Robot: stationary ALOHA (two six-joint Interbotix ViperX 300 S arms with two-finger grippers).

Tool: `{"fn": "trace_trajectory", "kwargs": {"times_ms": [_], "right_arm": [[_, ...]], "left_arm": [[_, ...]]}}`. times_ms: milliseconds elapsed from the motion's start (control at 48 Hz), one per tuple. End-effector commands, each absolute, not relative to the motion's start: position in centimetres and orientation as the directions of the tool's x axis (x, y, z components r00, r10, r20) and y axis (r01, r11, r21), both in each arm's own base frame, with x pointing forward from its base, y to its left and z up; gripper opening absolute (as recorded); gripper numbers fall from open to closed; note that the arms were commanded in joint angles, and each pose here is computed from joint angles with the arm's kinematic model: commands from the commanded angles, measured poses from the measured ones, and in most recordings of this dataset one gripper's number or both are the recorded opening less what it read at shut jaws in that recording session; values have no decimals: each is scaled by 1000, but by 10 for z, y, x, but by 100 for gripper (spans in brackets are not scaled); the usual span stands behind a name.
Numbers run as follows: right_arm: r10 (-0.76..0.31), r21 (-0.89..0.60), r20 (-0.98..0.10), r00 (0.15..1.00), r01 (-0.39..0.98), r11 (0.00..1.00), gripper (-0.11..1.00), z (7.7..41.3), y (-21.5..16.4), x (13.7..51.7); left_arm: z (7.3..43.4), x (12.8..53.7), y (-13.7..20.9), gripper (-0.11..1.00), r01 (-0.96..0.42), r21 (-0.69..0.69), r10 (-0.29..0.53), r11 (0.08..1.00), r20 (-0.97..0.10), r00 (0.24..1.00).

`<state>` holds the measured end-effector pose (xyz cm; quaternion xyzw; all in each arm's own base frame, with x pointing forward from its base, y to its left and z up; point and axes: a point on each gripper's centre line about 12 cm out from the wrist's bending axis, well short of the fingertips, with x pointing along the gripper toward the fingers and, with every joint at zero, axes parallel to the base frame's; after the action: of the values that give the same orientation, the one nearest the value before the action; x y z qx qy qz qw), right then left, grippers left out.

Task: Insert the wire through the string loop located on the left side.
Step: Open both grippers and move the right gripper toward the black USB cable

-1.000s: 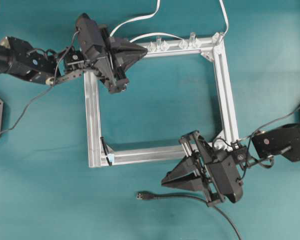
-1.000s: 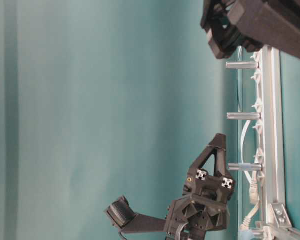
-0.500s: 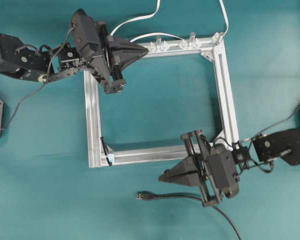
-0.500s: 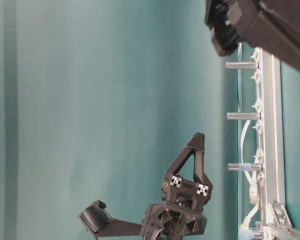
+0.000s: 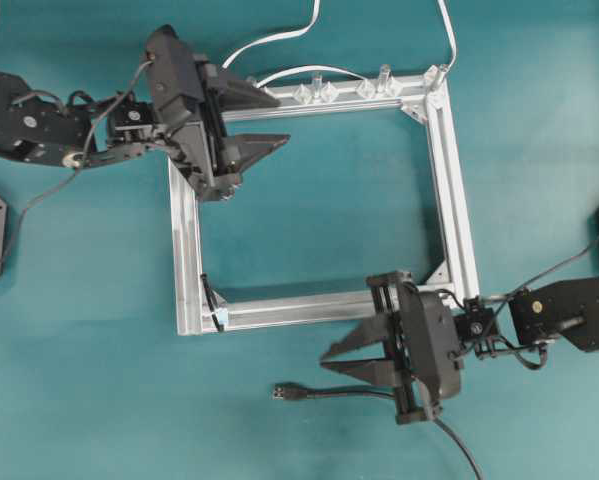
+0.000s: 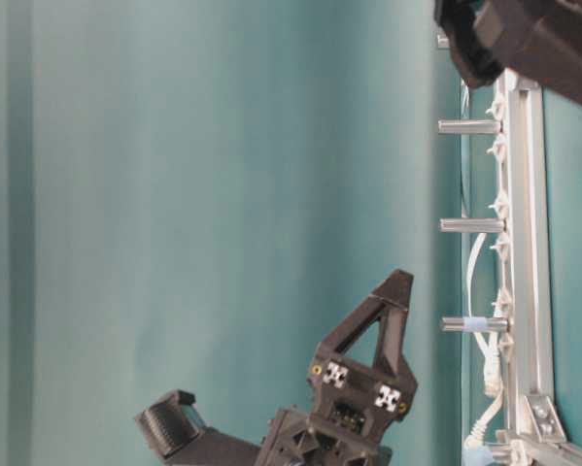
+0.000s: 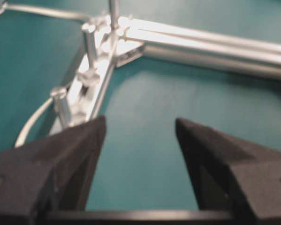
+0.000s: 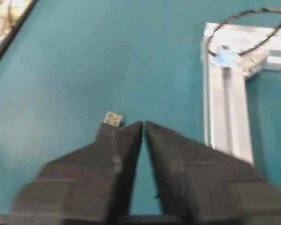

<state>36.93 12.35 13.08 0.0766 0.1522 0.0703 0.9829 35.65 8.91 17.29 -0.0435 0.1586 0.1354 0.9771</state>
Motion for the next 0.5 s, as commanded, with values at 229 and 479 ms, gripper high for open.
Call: {"fn": "trace_trajectory", "kwargs": {"times_ms": [229,479], "right_arm": [[93,173,-283,955,-44,984,35,141,131,374],[23,161,-317,948,29,987,37,140,149,373]], "left_arm": [[189,346,84,68,-269,-45,246,962,-288,926],[185,343,80,72,-259,-42,230,965,-336,913]]}}
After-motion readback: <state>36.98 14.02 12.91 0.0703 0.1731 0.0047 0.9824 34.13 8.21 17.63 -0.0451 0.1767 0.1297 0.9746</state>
